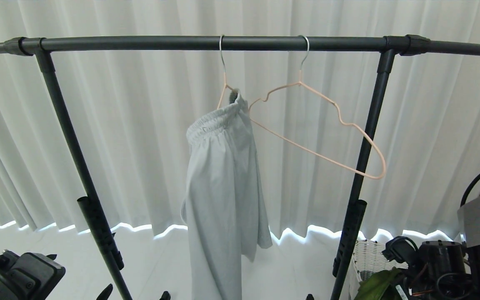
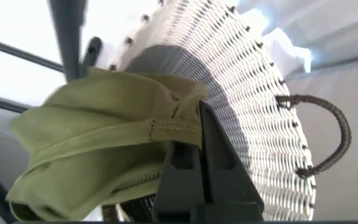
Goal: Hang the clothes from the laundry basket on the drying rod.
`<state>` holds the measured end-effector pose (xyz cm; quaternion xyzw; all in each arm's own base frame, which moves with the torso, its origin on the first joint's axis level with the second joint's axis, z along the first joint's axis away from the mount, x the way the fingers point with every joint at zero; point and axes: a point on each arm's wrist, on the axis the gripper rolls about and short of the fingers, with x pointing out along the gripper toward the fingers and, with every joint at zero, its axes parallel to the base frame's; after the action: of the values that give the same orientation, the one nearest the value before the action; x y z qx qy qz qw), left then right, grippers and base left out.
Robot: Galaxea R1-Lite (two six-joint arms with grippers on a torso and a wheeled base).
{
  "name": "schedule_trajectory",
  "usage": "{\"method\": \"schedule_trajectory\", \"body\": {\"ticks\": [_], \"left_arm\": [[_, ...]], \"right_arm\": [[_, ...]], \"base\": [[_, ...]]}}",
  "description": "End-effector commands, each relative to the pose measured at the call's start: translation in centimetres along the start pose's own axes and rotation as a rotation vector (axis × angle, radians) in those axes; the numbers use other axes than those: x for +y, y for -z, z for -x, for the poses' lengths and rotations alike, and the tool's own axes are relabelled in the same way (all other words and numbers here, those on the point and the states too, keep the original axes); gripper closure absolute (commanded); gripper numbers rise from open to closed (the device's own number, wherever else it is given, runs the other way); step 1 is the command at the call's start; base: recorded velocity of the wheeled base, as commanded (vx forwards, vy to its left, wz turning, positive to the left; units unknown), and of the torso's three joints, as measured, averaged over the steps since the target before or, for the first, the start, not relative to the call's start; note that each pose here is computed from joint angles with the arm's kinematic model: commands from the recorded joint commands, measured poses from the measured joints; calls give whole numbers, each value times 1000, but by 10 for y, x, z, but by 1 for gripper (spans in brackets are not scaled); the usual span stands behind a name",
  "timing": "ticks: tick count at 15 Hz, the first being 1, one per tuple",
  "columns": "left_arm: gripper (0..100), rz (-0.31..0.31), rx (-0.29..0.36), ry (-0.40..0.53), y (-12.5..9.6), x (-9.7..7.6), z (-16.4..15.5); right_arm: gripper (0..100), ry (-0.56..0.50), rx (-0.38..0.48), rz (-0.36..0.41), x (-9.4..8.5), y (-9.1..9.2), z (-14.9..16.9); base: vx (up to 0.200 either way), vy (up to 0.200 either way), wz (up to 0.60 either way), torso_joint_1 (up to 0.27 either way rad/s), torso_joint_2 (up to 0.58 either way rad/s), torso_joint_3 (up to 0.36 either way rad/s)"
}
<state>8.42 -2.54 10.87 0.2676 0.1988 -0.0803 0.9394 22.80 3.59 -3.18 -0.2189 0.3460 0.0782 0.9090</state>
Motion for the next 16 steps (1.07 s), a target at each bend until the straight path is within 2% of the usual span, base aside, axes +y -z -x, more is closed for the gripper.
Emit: {"method": "schedule_trajectory", "body": {"ticks": [1, 5, 7, 8, 10, 11, 12, 13, 16], "left_arm": [[0, 1, 0, 0, 1, 0, 0], [0, 1, -6, -3, 2, 0, 2], [0, 4, -19, -8, 2, 0, 4], [0, 5, -21, -10, 5, 0, 6], [0, 4, -23, -10, 10, -1, 8], [0, 6, -27, -12, 10, -1, 9], [0, 6, -27, -12, 10, -1, 9], [0, 7, -29, -11, 9, -1, 9], [0, 10, -34, -13, 7, 0, 9]], "right_arm": [[100, 0, -32, -3, -3, -4, 11], [100, 26, -124, -13, -12, -25, 21], [100, 23, -120, -10, -20, -42, 28], [100, 13, -98, -7, -28, -62, 35], [100, -31, -33, -1, -42, -94, 60], [100, -58, -16, 6, -48, -109, 77], [100, -66, -10, 8, -50, -116, 86], [100, -81, -11, 5, -55, -133, 112], [100, -79, -2, 2, -64, -151, 160]], "base": [[0, 0, 0, 0, 0, 0], [0, 0, 0, 0, 0, 0], [0, 0, 0, 0, 0, 0], [0, 0, 0, 0, 0, 0], [0, 0, 0, 0, 0, 0], [0, 0, 0, 0, 0, 0], [0, 0, 0, 0, 0, 0], [0, 0, 0, 0, 0, 0], [0, 0, 0, 0, 0, 0]]}}
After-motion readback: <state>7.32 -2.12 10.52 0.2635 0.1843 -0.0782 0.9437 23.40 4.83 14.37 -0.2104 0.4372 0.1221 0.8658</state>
